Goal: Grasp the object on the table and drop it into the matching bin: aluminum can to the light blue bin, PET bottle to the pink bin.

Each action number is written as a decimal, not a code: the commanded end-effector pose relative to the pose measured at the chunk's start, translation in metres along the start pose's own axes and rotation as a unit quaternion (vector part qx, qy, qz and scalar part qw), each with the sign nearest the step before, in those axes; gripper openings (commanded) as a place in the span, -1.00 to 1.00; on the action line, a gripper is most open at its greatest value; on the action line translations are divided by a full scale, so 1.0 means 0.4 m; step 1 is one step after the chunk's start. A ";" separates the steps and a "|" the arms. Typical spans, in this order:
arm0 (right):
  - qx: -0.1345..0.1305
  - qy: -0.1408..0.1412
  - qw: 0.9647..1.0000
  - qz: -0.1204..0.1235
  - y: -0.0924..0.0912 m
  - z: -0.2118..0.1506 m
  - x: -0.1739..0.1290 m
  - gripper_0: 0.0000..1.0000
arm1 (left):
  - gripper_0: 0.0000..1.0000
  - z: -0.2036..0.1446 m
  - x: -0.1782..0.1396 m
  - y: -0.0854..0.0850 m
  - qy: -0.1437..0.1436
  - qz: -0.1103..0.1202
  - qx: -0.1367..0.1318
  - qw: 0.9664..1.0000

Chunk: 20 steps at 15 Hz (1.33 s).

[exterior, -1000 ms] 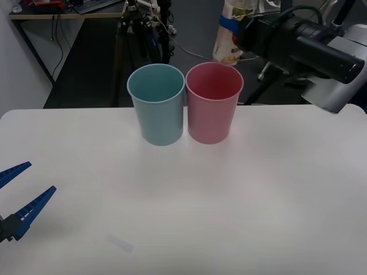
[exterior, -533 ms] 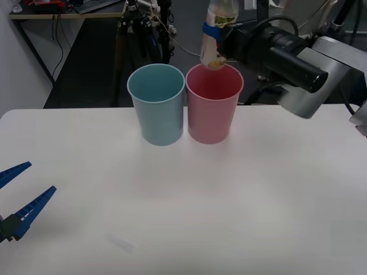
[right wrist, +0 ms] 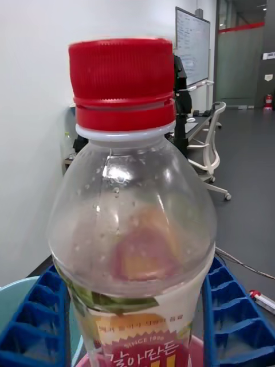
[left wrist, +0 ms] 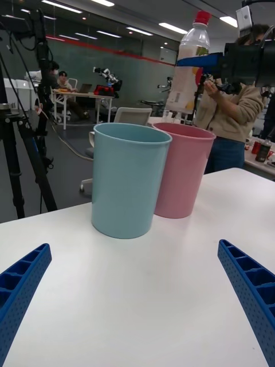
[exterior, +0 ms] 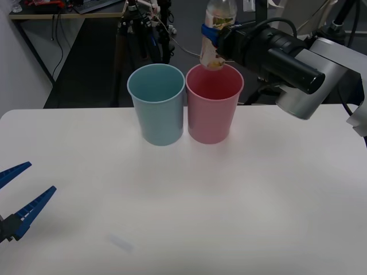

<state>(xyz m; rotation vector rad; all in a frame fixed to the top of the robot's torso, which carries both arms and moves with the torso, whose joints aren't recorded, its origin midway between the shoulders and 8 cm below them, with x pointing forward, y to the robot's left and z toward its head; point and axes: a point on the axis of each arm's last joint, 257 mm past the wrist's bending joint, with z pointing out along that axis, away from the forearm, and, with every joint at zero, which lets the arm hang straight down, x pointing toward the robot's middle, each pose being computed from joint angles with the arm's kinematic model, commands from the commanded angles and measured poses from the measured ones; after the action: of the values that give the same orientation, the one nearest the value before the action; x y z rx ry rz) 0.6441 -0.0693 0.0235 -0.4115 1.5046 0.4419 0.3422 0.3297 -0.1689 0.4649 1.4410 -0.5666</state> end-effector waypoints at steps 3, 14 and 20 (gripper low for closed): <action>-0.003 -0.001 1.000 -0.001 0.004 -0.001 -0.003 1.00 | 1.00 0.000 0.000 0.000 0.000 0.000 0.000 1.000; -0.006 -0.005 1.000 -0.020 0.003 -0.008 -0.014 1.00 | 1.00 0.000 0.000 0.000 0.000 0.000 0.000 1.000; -0.012 -0.010 1.000 -0.018 -0.026 -0.105 -0.035 1.00 | 1.00 0.000 0.000 0.000 0.000 0.000 0.000 1.000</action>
<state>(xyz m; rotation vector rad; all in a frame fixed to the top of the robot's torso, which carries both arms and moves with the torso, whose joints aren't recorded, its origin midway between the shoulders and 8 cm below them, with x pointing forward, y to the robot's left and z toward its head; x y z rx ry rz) 0.6198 -0.0947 0.0340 -0.4479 1.4775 0.4332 0.3423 0.3297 -0.1689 0.4649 1.4409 -0.5666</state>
